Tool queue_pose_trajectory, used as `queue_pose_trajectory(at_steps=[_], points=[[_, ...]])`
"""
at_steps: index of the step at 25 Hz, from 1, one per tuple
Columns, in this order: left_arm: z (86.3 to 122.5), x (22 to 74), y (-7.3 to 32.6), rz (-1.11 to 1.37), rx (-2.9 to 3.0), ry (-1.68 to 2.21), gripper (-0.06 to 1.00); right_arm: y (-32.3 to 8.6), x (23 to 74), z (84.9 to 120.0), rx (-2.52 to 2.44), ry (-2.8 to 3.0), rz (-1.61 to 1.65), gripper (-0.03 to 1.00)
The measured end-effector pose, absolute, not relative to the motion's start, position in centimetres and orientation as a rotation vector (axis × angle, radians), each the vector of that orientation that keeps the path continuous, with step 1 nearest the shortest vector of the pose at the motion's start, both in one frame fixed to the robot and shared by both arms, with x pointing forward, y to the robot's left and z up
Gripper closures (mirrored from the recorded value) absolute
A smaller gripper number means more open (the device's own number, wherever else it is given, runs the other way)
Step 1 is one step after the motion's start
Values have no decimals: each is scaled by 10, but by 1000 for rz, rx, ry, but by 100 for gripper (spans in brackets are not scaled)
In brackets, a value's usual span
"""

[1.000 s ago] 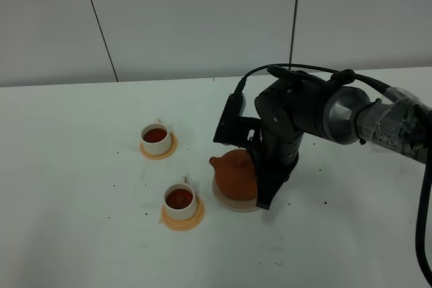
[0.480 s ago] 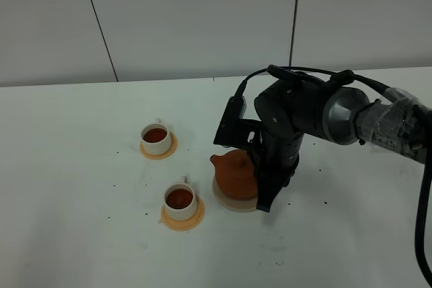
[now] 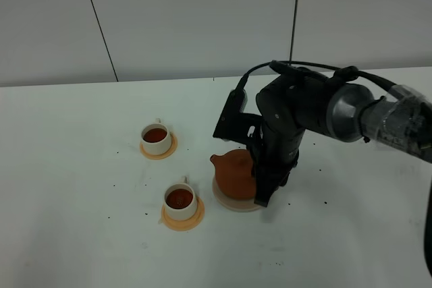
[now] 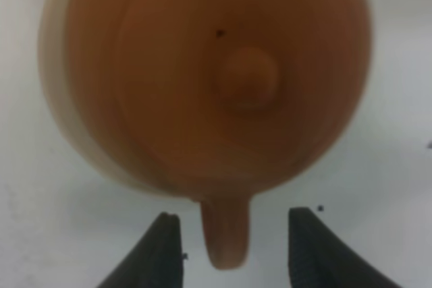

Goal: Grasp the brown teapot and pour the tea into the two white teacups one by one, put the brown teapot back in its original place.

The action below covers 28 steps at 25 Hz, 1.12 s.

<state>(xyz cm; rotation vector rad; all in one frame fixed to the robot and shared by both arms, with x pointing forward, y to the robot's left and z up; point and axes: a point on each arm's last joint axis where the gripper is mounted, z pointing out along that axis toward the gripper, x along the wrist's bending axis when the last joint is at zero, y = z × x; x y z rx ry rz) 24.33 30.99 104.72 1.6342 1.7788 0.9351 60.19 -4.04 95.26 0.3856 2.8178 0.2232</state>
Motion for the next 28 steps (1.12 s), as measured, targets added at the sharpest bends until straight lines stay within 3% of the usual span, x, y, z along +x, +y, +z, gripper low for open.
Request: queue_pose_trajectory(at_steps=[7, 13, 23, 28], points=[[1047, 243, 310, 935, 1634, 1779, 70, -58, 599, 1018, 516, 2604, 252, 61], [1047, 243, 310, 935, 1634, 1779, 70, -89, 571, 1090, 660, 2418, 491, 63], [1047, 243, 310, 935, 1634, 1779, 70, -211, 490, 1171, 1060, 1780, 1032, 74], [1047, 243, 310, 935, 1634, 1779, 70, -273, 467, 1200, 1228, 1505, 995, 75]])
